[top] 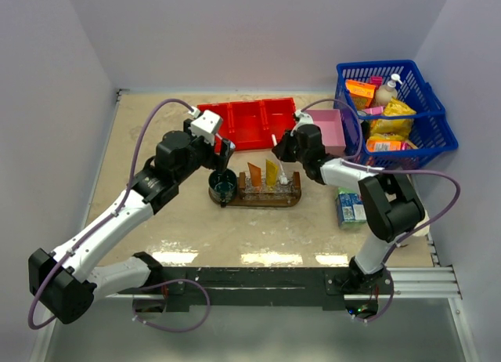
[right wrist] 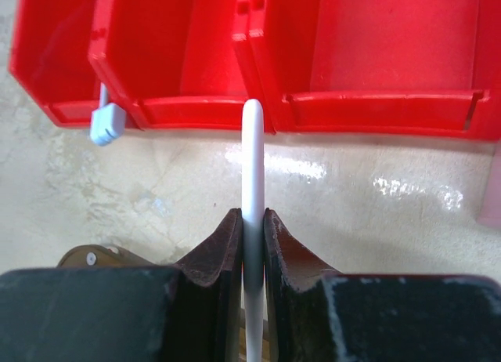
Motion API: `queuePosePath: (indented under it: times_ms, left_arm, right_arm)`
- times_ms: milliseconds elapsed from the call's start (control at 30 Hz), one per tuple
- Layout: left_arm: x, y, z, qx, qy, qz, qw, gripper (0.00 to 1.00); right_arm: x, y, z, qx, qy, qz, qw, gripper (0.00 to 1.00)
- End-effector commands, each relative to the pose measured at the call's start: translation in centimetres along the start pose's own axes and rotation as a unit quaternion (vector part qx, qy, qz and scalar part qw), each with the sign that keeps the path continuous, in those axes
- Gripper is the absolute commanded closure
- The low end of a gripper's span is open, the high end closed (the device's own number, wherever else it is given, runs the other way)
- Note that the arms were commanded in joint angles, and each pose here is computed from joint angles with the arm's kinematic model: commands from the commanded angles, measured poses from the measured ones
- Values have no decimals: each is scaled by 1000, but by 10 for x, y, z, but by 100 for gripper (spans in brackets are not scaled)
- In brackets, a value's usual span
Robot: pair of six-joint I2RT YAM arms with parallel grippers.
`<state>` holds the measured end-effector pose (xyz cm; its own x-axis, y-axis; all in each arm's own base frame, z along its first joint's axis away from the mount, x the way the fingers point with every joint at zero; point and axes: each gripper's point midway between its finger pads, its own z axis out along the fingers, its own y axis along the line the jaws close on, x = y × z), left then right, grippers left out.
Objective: Prepare toiletry sets of a toothbrush and toothpaste on the tray
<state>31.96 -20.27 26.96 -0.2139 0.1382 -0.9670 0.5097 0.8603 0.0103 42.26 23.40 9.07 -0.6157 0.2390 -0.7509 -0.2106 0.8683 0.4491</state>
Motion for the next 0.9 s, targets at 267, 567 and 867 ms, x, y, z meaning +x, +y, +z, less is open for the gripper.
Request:
queuePosePath:
  times_ms: [267, 567, 867]
  left_arm:
    - [1, 2, 4, -5, -5, 11, 1000, 17]
    - [4, 3, 6, -7, -1, 11, 1000, 17]
    - [7, 2, 7, -5, 2, 10, 1000, 17]
  right_arm:
    - [-60, 32, -24, -60, -126, -42, 989, 97]
    - [-78, 35, -19, -55, -150, -75, 984, 98]
    - [-76, 24, -17, -40, -166, -91, 981, 100]
